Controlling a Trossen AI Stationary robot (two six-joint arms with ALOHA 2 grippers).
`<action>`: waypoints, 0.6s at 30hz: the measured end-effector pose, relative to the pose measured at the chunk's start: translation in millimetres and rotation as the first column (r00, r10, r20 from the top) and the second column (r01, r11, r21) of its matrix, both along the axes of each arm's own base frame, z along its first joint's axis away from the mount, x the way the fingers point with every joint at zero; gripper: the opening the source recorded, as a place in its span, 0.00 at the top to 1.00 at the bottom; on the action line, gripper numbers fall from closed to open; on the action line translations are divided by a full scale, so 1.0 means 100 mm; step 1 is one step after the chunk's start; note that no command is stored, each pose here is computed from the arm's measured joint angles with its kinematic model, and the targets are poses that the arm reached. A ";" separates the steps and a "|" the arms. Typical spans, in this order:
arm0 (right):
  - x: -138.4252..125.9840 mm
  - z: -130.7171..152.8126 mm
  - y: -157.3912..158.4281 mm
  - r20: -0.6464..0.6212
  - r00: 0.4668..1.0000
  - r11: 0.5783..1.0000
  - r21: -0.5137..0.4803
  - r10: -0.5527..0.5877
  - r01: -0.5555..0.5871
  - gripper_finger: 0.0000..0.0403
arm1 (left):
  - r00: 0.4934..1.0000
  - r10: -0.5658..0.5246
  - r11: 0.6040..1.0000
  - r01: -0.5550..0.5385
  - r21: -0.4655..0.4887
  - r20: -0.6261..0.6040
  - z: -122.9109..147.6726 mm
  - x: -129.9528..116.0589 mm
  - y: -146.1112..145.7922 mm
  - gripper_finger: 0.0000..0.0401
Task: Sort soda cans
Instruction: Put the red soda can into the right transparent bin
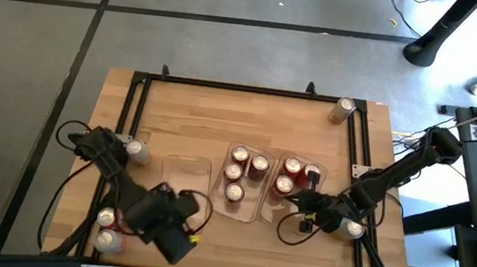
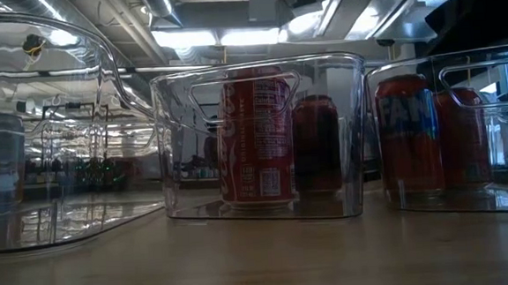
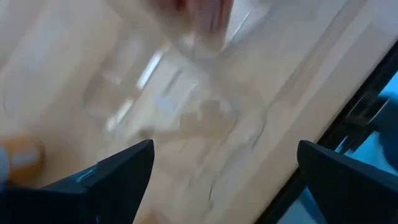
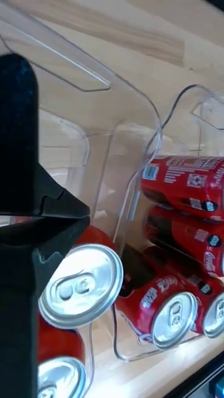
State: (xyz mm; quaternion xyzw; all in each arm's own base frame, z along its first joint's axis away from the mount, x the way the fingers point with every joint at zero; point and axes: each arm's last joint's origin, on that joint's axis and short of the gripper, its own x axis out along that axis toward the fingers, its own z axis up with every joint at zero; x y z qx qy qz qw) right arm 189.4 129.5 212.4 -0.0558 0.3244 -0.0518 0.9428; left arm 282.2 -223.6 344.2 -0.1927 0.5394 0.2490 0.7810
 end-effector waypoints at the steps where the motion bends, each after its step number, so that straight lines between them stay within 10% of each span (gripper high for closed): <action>1: 0.01 -0.01 0.01 -0.004 1.000 1.000 -0.004 0.000 0.000 0.99 | 1.000 0.016 1.000 -0.016 -0.012 -0.025 -0.06 -0.05 -0.04 0.05; 18: 0.05 -0.02 0.03 0.028 1.000 1.000 -0.003 -0.011 0.011 0.99 | 0.885 0.337 0.925 -0.375 -0.064 -0.321 -0.42 -1.21 0.14 0.05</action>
